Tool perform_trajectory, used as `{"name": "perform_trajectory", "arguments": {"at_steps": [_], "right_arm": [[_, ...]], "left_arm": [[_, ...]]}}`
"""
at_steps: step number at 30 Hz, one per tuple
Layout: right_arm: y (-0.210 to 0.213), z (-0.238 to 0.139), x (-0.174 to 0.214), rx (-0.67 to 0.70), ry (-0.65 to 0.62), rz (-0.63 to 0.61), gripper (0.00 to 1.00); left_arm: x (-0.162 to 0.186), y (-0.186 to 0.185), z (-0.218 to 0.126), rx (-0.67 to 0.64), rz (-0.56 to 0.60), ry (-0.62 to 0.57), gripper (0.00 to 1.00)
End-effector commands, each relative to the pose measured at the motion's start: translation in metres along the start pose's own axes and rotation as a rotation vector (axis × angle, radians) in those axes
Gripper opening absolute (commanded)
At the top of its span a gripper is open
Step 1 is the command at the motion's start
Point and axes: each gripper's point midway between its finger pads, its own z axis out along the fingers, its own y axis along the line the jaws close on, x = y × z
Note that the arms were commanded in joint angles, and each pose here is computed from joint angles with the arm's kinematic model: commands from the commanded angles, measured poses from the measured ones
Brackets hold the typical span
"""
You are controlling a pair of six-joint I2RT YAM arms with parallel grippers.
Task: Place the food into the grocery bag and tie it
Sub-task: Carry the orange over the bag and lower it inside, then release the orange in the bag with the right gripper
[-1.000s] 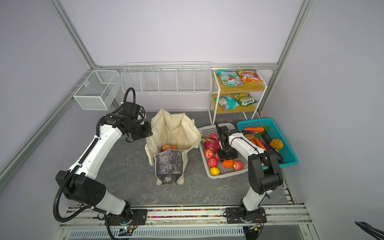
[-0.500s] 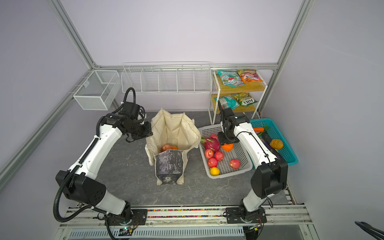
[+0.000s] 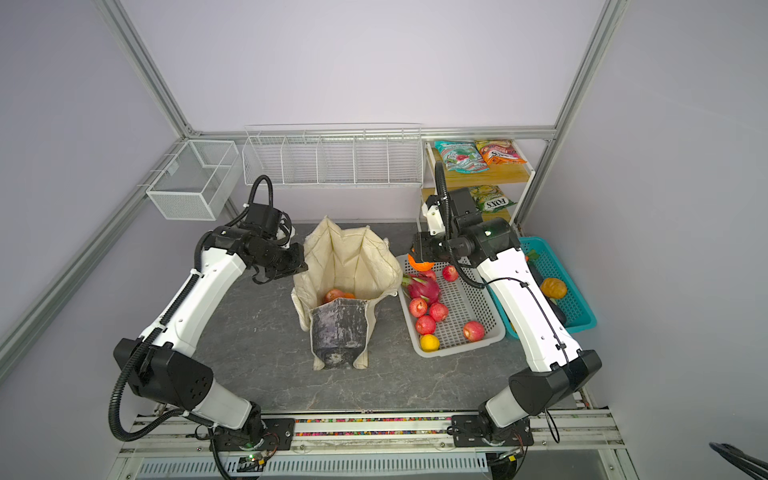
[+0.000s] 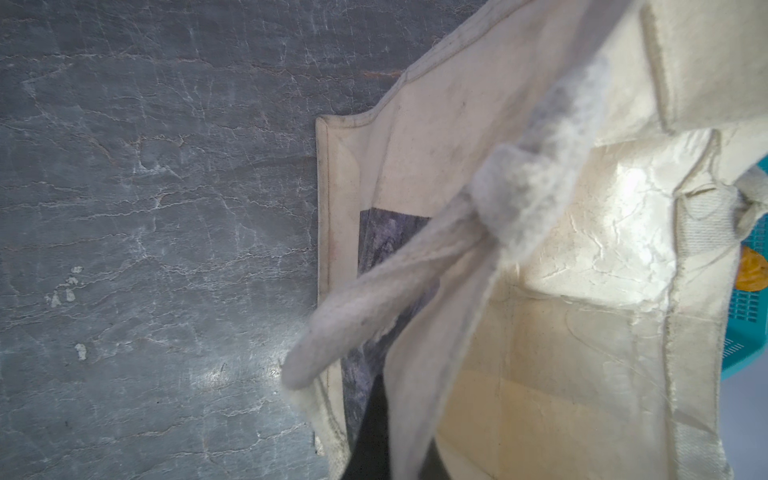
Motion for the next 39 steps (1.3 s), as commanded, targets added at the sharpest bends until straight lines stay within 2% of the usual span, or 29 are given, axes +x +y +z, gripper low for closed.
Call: {"name": "perform_trajectory", "arguments": {"at_steps": [1,6,13,23,39], "right_arm": [[0.044,0.002,-0.019,-0.136,-0.073,0.023,0.55],[0.084,0.032,-0.021,-0.215,-0.065,-0.001,0.54],[0.123,0.088,-0.008,-0.253,0.023,-0.047,0.54],[0.131,0.159,0.044,-0.214,0.202,-0.097,0.54],[0.132,0.214,0.101,-0.186,0.363,-0.152,0.54]], "left_arm": [[-0.008,-0.008,0.000,0.026,0.029,-0.020,0.00],[-0.006,-0.008,0.000,0.030,0.038,-0.014,0.00],[-0.006,-0.011,0.000,0.048,0.041,-0.011,0.00],[-0.011,-0.014,0.000,0.053,0.055,-0.014,0.00],[-0.004,-0.010,0.006,0.052,0.033,-0.009,0.00]]}}
